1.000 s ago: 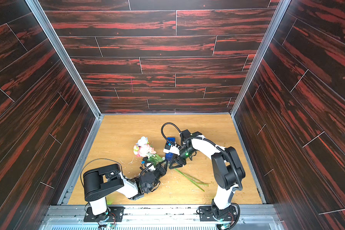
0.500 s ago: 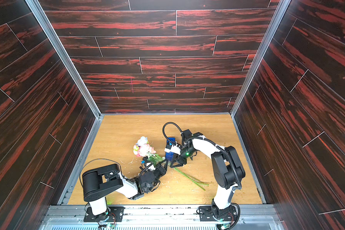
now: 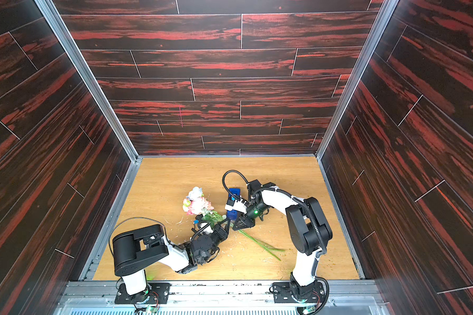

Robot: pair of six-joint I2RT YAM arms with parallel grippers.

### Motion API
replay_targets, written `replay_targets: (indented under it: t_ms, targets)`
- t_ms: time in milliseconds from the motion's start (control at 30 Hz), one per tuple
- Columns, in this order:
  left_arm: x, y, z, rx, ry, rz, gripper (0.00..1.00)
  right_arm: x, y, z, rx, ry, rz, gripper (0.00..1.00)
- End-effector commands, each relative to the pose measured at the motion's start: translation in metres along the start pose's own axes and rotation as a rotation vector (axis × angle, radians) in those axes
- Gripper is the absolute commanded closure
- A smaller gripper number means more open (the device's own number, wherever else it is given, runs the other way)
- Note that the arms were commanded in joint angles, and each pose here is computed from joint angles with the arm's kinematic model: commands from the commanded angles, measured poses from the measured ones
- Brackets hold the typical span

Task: Wrap bouquets with tape
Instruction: Wrap the tape around the bouquet.

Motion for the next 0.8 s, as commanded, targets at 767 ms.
replay_targets:
  t_ms: [767]
  targets:
    - [0.001, -0.005, -0.007, 0.134, -0.051, 0.027, 0.62, -0.013, 0.014, -0.002, 0.391, 0.009, 0.66, 1.0]
Point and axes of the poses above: each gripper's point midway between its finger pads, its own x axis back along the fingers, its own y axis along the line the jaws close on, z = x × y, the point moved 4 cm from there along x, back along the fingers, and after that the axes turned 9 degrees about -x, right-handed, at the moved point
